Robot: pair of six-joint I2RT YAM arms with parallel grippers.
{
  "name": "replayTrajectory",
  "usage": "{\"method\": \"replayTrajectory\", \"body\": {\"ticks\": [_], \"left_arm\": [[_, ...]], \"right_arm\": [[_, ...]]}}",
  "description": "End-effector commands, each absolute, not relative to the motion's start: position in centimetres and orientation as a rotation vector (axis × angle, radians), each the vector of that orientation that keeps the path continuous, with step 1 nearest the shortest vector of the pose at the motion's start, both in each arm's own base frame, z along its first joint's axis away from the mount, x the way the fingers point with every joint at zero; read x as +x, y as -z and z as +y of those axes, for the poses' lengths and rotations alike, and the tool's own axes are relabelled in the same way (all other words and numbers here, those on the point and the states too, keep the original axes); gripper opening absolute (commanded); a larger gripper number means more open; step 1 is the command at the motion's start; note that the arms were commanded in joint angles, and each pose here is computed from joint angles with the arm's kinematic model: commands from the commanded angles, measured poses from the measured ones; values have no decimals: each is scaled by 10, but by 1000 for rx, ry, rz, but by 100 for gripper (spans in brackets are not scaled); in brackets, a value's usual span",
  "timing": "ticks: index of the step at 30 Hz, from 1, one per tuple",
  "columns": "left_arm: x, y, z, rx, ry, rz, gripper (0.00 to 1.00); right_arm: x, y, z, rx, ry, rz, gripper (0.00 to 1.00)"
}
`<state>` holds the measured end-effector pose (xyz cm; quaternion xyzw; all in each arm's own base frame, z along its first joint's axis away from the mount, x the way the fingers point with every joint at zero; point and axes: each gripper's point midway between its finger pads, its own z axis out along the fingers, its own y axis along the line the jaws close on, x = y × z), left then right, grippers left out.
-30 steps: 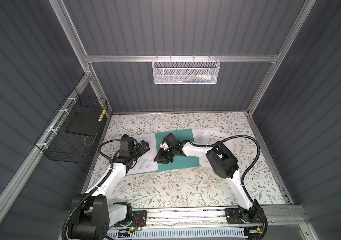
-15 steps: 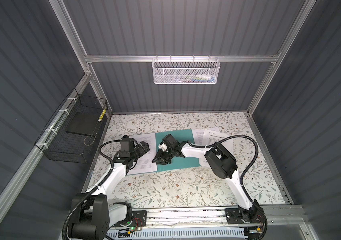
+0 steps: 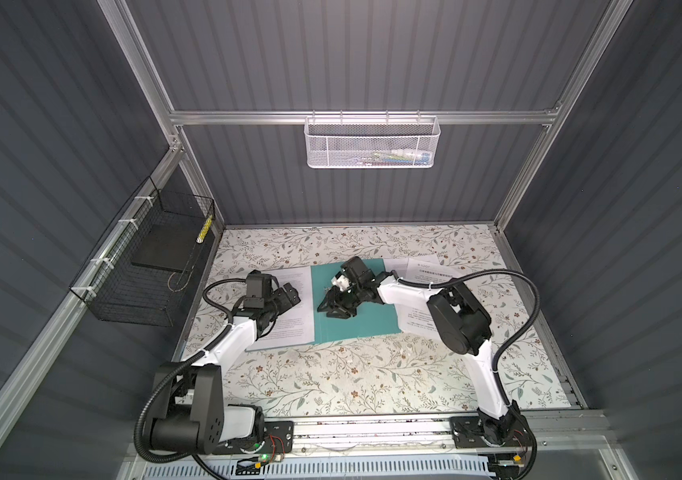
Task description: Put the files into the folder
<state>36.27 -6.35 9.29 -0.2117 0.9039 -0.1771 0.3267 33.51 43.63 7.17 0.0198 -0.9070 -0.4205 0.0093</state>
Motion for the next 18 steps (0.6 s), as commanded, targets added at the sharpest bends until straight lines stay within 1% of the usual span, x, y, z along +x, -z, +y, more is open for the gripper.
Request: {"method": "replayTrajectory", "body": {"ticks": [1,2,6,7,12,15,18], "left_arm": [[365,-86,-64,-526,447,2434,94],[362,-81,-65,-527,442,2459,93],[343,-72,-70,-486,417,2521,85],[339,-72,-75,-456,422,2529,84],[324,-66,-104,-209,288,2622,82],[315,-54,-108,-229,309,2660,78],[309,-55,-104,-258,314,2646,77]], "right_arm": [[338,-94,413,214,1187,-2950,40],[342,-91,408,215,1167,-2967,38],[360,-86,394,269,1074,-3064,23],[365,-85,393,294,1046,-3091,20],[375,-84,400,368,1030,-3098,15],[372,-78,402,351,1048,-3074,14],[367,-72,403,330,1058,-3047,15]]}}
